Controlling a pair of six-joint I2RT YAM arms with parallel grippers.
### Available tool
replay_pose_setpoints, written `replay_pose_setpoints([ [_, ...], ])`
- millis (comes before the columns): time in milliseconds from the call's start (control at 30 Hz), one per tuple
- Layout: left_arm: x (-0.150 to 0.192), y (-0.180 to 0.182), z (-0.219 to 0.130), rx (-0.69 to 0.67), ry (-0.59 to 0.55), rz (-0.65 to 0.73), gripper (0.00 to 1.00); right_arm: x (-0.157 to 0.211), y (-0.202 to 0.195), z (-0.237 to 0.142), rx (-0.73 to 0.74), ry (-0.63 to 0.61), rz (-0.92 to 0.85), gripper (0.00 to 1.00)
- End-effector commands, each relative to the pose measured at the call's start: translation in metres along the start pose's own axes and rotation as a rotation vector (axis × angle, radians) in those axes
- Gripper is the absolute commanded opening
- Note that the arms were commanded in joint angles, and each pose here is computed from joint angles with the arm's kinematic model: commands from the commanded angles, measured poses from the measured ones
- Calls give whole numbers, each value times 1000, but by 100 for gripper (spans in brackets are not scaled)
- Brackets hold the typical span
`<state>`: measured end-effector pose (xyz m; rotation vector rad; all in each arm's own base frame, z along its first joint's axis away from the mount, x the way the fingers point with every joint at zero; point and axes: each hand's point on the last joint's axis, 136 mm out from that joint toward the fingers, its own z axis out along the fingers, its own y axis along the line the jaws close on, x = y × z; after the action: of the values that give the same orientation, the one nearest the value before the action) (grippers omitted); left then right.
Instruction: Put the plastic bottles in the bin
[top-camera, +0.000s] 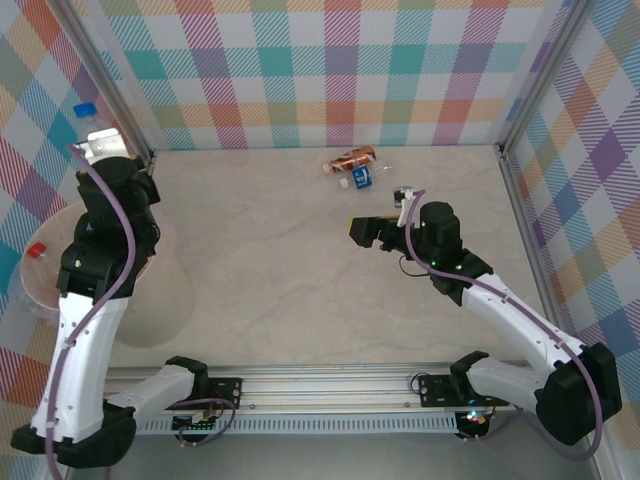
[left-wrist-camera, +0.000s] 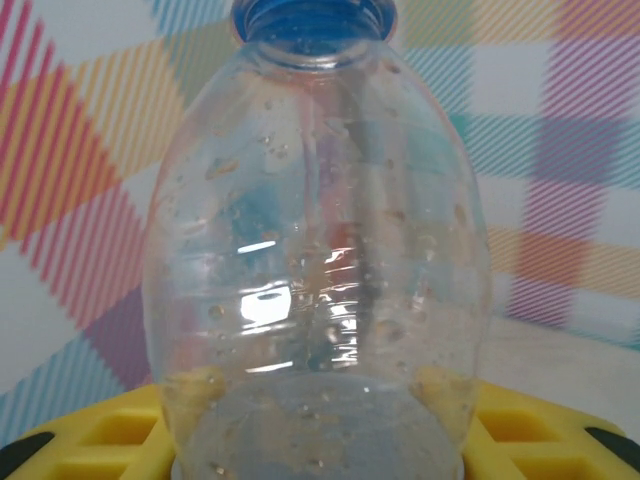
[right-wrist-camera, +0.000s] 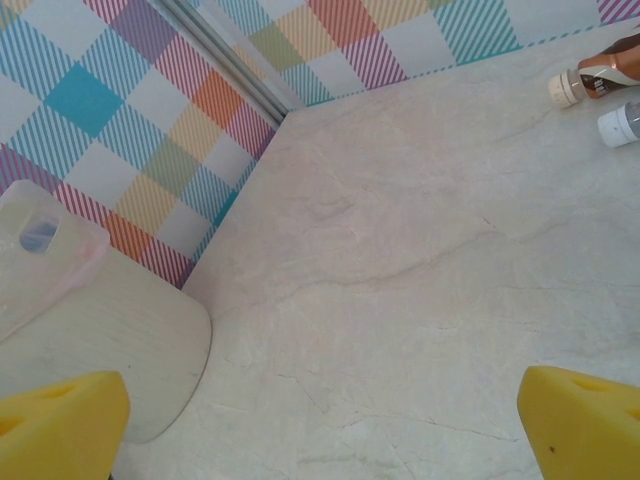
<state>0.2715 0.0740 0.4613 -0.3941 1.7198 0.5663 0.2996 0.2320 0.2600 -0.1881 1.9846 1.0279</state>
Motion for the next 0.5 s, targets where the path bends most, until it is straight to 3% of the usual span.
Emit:
replay_pose_setpoints([
  [0,13,12,14,34,-27,0,50,-14,12,-2,-22,-43,-41,100],
  [200,54,33,35,-37,115,-88,49,-13,11,0,-20,-38,-47,100],
  [333,79,67,29,-251,196,-202,51,-13,10,3,-22,-34,-47,100],
  [467,102,89,20,-400,260,-283,66,-12,10,4,-22,-25,-62,100],
])
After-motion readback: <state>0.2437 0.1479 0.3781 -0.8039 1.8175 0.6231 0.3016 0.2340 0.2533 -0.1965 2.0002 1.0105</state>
